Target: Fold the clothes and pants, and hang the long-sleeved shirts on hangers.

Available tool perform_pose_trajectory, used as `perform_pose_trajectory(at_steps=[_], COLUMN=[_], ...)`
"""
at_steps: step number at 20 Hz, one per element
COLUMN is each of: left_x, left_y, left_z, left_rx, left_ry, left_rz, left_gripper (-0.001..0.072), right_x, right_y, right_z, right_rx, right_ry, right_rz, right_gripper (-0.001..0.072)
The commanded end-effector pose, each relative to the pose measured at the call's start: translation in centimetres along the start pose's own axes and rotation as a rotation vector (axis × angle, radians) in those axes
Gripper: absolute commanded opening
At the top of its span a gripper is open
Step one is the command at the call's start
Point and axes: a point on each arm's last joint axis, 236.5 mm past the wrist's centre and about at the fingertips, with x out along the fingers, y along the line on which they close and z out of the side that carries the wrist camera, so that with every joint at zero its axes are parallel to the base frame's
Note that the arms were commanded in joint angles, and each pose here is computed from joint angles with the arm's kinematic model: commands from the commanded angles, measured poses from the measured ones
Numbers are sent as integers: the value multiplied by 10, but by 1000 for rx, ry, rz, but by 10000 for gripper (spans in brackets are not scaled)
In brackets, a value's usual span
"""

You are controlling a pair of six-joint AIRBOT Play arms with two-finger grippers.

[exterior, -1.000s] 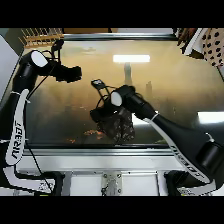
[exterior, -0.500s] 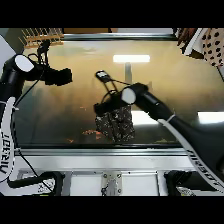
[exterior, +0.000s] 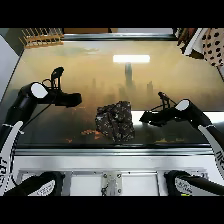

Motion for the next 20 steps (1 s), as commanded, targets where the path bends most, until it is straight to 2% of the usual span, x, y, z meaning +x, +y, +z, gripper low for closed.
perform_pose_trajectory(at_steps=[1,4,7,8,10,11,14,15,18,20], left_x=[7,9,9,9,9,9,9,9,9,9], left_y=[-12,-18,-18,-17,-17,-17,-17,-17,-17,-17], left_z=[-12,-9,-10,-10,-11,-12,-12,-12,-11,-11], left_rx=[28,42,42,43,42,42,43,43,43,43], left_ry=[3,-13,-10,-10,-3,0,-1,-1,-2,-2], left_rz=[-11,-17,-17,-16,-16,-16,-16,-16,-16,-16], left_gripper=[11,11,11,11,11,11,11,11,11,11], right_x=[27,59,85,91,96,92,47,20,-105,-178], right_y=[14,48,79,89,106,111,105,92,21,-21], right_z=[4,7,0,-2,-2,3,56,81,150,173], right_rx=[98,87,18,-13,-74,-98,-119,-105,-56,-17], right_ry=[-18,-25,6,20,26,15,-80,-131,-348,-486], right_rz=[185,260,265,268,279,284,176,89,-310,-420], right_gripper=[715,715,709,602,177,3,7,7,8,7])
